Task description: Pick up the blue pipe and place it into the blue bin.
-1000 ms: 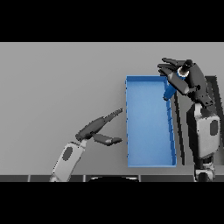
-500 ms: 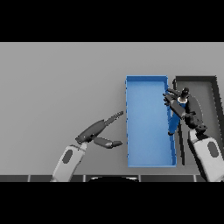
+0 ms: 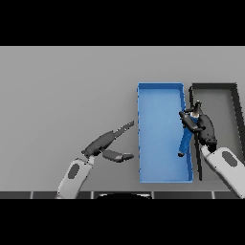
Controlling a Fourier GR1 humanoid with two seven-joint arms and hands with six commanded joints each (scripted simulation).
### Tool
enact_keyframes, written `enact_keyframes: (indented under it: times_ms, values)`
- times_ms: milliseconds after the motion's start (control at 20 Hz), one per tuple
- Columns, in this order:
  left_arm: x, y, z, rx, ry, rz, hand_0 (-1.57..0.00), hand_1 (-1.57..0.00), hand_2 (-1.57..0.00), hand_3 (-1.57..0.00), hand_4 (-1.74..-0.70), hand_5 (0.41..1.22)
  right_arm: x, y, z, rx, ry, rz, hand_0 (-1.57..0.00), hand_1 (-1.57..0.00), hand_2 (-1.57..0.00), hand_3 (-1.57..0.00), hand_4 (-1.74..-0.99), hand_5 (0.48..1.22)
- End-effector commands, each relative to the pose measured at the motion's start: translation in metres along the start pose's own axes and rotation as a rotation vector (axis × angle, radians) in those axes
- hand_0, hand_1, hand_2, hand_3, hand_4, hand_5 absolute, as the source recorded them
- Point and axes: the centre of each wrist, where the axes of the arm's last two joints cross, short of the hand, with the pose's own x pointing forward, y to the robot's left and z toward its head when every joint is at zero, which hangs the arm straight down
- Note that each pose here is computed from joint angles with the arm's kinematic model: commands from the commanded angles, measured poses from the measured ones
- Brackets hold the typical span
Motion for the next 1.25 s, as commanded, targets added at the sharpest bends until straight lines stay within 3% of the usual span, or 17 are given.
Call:
enact_keyframes:
  times_ms: [0,200,300,550,750,1200]
  values:
    - [0.0,0.0,0.0,0.0,-0.001,-0.001,0.0,0.0,0.0,0.0,-0.88,0.427,-0.001,-0.001,-0.001,0.01,0.024,0.028,-0.6,-0.55,-0.55,-0.32,-1.337,1.221]
    - [0.0,-0.002,0.003,0.004,-0.015,0.011,0.0,0.0,0.0,0.0,-0.88,0.429,0.002,0.01,0.0,0.098,0.039,0.261,-0.24,-0.22,-0.22,-0.13,-1.142,1.03]
    - [0.002,0.0,0.002,0.006,-0.009,0.009,0.0,0.0,0.0,0.0,-0.89,0.428,-0.003,0.007,-0.001,0.107,0.103,0.287,-0.16,-0.14,-0.14,-0.08,-1.083,0.934]
    - [0.002,0.002,-0.002,0.009,0.006,0.004,0.0,0.0,0.0,0.0,-0.89,0.428,-0.007,0.009,-0.005,0.121,0.156,0.39,-0.05,-0.05,-0.05,-0.03,-1.051,0.787]
    - [0.0,-0.001,0.0,0.006,-0.003,0.006,0.0,0.0,0.0,0.0,-0.89,0.429,-0.009,0.009,-0.005,0.111,0.173,0.4,-0.02,-0.02,-0.02,-0.01,-1.033,0.696]
    - [0.0,-0.007,0.001,0.005,0.001,0.006,0.0,0.0,0.0,0.0,-0.88,0.431,-0.008,0.014,-0.009,0.132,0.167,0.422,-0.01,-0.01,-0.01,0.0,-1.022,0.643]
